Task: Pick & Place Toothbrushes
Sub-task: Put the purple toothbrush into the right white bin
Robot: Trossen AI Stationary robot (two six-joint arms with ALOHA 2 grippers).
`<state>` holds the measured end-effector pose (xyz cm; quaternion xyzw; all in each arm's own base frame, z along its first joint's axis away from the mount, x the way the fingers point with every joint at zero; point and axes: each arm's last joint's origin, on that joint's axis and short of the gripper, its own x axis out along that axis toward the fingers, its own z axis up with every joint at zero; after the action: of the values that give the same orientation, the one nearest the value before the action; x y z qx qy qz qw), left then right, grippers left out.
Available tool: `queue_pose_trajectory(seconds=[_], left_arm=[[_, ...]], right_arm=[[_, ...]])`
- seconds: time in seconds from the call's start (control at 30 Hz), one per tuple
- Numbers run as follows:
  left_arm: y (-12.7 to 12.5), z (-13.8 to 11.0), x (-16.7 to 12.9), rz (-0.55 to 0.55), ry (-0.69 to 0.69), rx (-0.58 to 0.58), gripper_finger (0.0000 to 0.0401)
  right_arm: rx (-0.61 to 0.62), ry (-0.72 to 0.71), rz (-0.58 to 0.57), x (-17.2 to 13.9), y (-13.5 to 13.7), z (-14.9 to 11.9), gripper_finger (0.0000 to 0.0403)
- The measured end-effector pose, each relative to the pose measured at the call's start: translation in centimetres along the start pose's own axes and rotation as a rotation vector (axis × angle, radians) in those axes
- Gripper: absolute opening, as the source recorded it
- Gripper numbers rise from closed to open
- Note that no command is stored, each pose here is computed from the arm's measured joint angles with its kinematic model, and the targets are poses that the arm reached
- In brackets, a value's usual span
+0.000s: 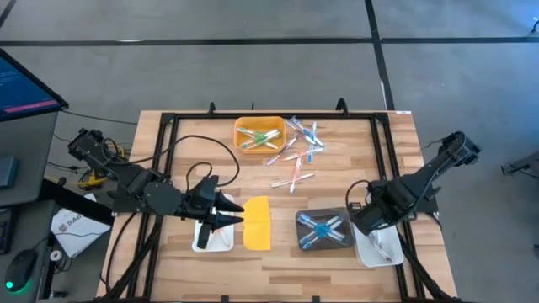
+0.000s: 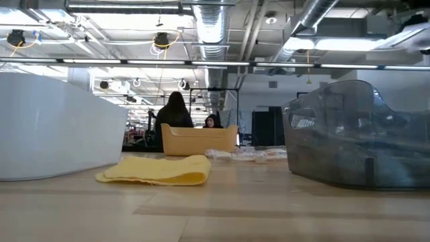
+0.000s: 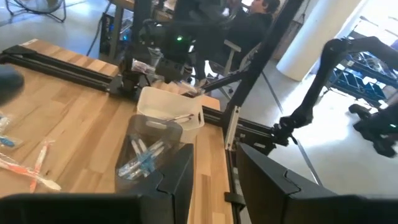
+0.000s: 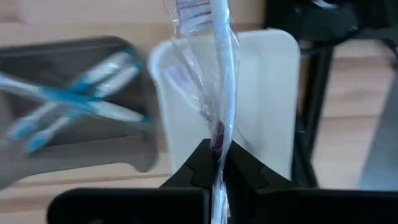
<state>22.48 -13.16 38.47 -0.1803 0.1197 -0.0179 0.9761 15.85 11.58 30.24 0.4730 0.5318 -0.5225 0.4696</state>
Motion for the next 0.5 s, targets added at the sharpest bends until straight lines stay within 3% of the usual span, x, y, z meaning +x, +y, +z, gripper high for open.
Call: queue_pose_trajectory(seconds=[0.23,0.5], left_arm=[[-0.4,-0.3,-0.3,-0.02,0.018,0.011,0.0117],[-0.3,-0.3,-0.2,-0.012,0.019,0.013,0.0117]], right_arm=[[-0.031,0.098,-0.197,3.1,-1.6,-1.5,0.0011],[0.004,0.187,-0.23,7.7,-0.8,-1.3,0.0011]])
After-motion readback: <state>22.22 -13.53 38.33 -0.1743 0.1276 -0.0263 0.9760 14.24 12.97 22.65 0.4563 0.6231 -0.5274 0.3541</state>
